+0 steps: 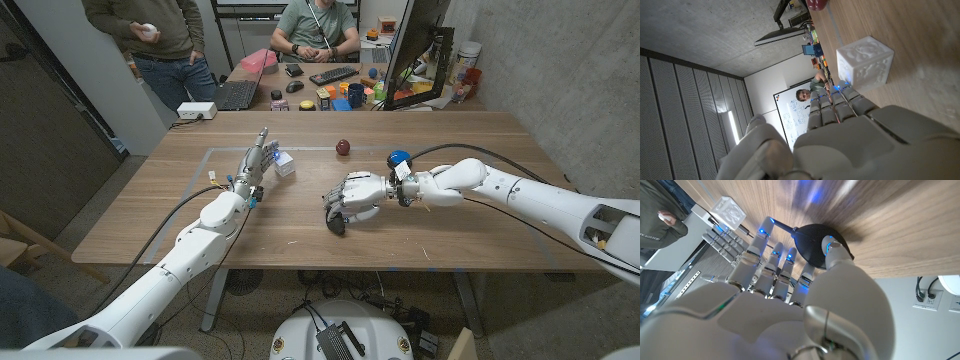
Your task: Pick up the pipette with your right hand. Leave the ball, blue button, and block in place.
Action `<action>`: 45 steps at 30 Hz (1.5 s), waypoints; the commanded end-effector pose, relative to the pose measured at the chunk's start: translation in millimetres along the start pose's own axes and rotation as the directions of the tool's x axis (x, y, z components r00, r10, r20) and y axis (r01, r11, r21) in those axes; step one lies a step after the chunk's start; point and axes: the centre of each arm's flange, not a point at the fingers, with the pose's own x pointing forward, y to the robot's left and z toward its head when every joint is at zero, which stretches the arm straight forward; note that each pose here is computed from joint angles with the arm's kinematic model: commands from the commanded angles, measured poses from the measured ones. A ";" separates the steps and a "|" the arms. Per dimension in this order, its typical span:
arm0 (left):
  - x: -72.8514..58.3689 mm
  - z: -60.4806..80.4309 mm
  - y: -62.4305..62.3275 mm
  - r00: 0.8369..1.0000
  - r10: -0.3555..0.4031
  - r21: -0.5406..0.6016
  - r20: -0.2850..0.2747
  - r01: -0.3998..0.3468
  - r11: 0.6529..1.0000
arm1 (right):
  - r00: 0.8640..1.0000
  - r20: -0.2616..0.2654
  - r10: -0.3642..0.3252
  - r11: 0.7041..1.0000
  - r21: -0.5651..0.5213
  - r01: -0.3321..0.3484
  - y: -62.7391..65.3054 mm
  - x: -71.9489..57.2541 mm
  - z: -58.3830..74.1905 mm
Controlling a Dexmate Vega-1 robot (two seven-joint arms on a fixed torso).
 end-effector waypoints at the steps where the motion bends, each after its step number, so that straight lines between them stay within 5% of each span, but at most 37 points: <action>1: 1.3 -2.2 1.2 1.000 -0.009 -0.008 0.005 0.009 1.000 | 0.999 -0.042 -0.027 1.000 -0.004 0.027 -19.0 -7.4 -1.8; 12: 5.6 -3.8 1.2 1.000 -0.023 -0.015 0.013 0.024 1.000 | 0.996 -0.086 -0.037 0.999 0.000 0.037 -38.9 -11.2 -3.1; 29: 7.2 -2.3 6.5 0.999 -0.032 -0.029 0.038 0.033 0.999 | 0.993 -0.117 -0.034 0.998 -0.048 0.028 -100.8 -1.5 -16.1; 45: 6.7 3.1 8.7 0.998 -0.037 -0.030 0.056 0.039 0.999 | 0.972 -0.189 -0.139 0.990 -0.025 0.136 -172.0 1.5 -32.6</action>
